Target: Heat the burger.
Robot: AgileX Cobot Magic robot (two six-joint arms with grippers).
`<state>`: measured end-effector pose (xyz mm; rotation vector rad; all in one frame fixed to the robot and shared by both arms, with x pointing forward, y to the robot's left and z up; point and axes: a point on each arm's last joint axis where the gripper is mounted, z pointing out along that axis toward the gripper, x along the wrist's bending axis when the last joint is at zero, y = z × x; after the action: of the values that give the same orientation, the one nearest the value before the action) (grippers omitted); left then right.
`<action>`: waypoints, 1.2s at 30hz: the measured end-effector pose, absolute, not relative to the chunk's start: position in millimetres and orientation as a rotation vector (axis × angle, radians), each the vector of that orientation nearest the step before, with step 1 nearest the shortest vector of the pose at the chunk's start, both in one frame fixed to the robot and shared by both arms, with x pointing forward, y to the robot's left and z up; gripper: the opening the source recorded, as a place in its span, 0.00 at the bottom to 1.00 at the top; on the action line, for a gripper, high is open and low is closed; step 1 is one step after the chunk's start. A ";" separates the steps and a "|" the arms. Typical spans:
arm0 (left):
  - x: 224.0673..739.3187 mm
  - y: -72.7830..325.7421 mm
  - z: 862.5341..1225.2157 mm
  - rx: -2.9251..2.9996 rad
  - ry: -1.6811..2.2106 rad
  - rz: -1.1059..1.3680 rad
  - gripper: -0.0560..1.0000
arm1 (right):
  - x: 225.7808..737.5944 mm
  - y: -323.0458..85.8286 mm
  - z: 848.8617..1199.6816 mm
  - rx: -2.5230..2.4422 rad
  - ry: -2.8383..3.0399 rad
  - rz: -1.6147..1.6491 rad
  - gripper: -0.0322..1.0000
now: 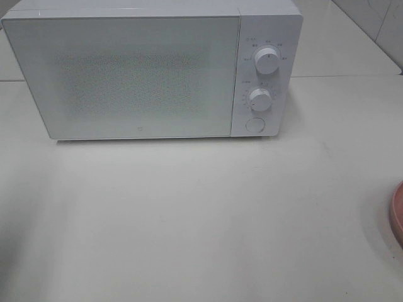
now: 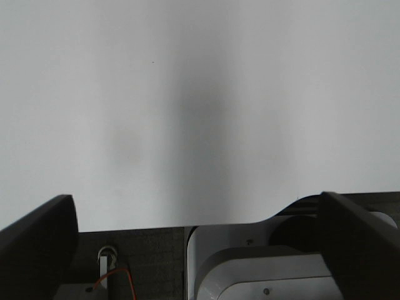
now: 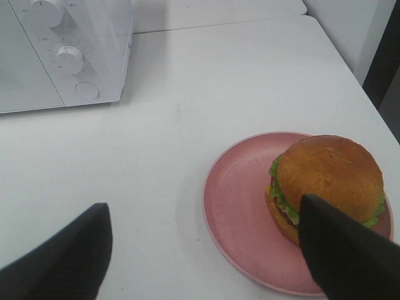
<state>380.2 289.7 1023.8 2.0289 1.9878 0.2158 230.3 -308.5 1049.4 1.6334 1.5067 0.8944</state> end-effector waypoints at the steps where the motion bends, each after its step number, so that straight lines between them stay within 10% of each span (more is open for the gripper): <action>1: 368.3 290.0 1025.0 2.009 1.965 0.252 0.97 | 230.3 -308.5 1049.4 1.633 1.507 0.894 0.77; 36: 232.8 294.5 1056.6 1.558 1.451 0.887 0.97 | 230.3 -308.5 1049.4 1.633 1.507 0.894 0.77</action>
<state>232.8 294.5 1056.6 1.5576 1.4511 0.8870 230.3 -308.5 1049.4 1.6334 1.5067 0.8944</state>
